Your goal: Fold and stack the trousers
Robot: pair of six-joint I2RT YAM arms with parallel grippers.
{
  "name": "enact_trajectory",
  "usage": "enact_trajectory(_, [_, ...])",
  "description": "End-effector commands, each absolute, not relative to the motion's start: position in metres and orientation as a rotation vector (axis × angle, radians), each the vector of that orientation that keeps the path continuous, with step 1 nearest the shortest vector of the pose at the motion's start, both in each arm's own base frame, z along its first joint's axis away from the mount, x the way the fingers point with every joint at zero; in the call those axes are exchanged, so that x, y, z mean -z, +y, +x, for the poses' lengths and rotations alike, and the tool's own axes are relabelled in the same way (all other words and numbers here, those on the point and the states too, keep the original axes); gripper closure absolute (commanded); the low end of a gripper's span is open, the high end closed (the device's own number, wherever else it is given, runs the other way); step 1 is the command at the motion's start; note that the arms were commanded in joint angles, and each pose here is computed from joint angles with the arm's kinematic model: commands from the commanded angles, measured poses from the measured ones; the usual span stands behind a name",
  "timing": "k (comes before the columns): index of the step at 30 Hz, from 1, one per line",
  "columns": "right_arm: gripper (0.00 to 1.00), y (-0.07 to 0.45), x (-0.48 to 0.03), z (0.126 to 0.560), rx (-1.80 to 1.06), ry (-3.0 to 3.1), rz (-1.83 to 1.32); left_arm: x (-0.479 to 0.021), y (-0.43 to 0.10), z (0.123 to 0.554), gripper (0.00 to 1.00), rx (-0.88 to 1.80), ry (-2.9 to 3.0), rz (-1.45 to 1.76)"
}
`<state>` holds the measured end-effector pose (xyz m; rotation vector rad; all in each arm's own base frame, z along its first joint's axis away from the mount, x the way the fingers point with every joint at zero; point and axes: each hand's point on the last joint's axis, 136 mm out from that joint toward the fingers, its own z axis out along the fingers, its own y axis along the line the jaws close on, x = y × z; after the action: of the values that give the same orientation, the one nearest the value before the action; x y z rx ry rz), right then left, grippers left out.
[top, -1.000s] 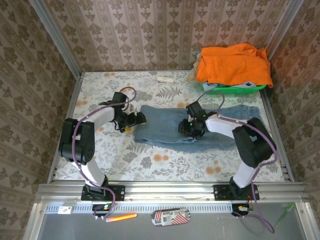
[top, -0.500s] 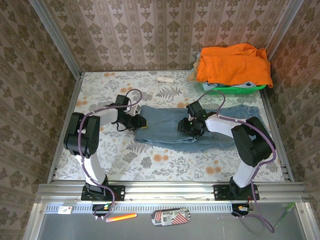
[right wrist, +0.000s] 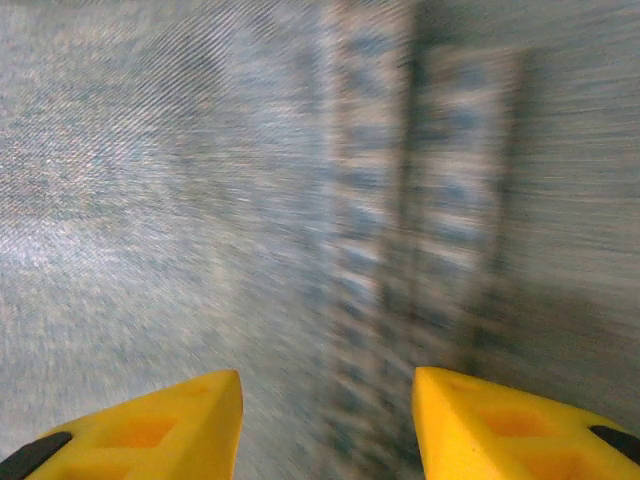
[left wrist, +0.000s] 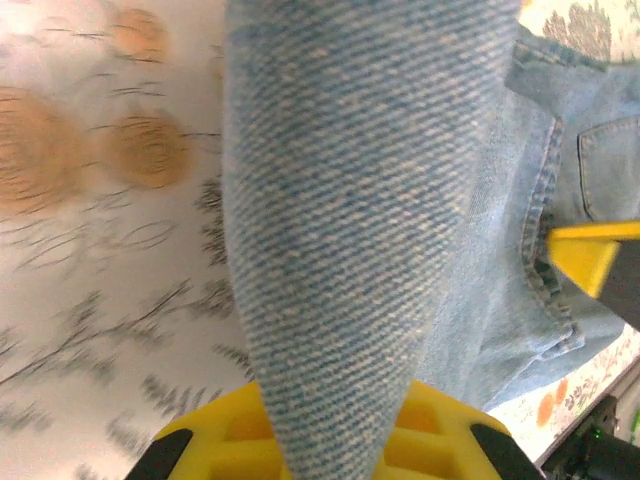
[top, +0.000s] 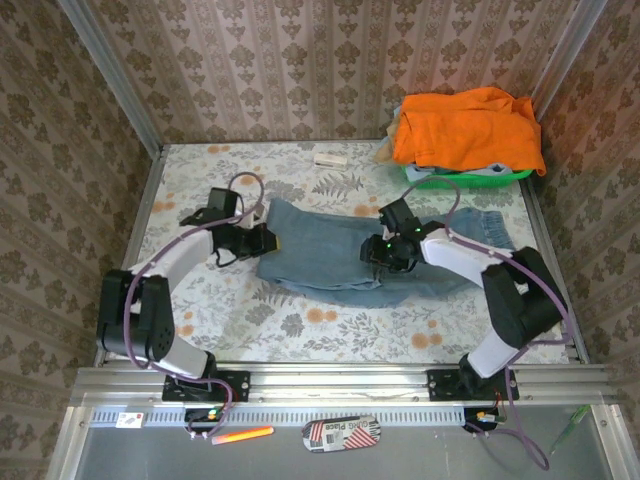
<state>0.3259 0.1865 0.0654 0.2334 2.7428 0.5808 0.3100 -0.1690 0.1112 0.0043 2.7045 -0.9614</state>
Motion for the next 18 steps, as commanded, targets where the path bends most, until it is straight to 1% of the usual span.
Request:
enact_trajectory(1, [0.48, 0.162, -0.104, 0.329, -0.524, 2.686, 0.236, -0.129, -0.126, 0.307, 1.00, 0.787, 2.754, -0.118])
enact_trajectory(6, [0.47, 0.113, -0.122, 0.340, -0.496, 2.626, 0.353, -0.142, -0.085, 0.299, 1.00, 0.697, 2.797, -0.193])
enact_trajectory(9, [0.46, 0.080, -0.115, 0.345, -0.407, 2.630, 0.435, -0.152, -0.059, 0.297, 1.00, 0.611, 2.809, -0.230])
enact_trajectory(11, [0.46, 0.068, -0.108, 0.348, -0.378, 2.640, 0.463, -0.161, -0.042, 0.298, 1.00, 0.568, 2.803, -0.265])
enact_trajectory(16, [0.46, 0.039, -0.096, 0.358, -0.239, 2.645, 0.527, -0.194, -0.002, 0.315, 1.00, 0.483, 2.709, -0.390])
enact_trajectory(18, [0.46, 0.030, -0.085, 0.361, -0.155, 2.684, 0.531, -0.207, 0.003, 0.327, 1.00, 0.486, 2.668, -0.413])
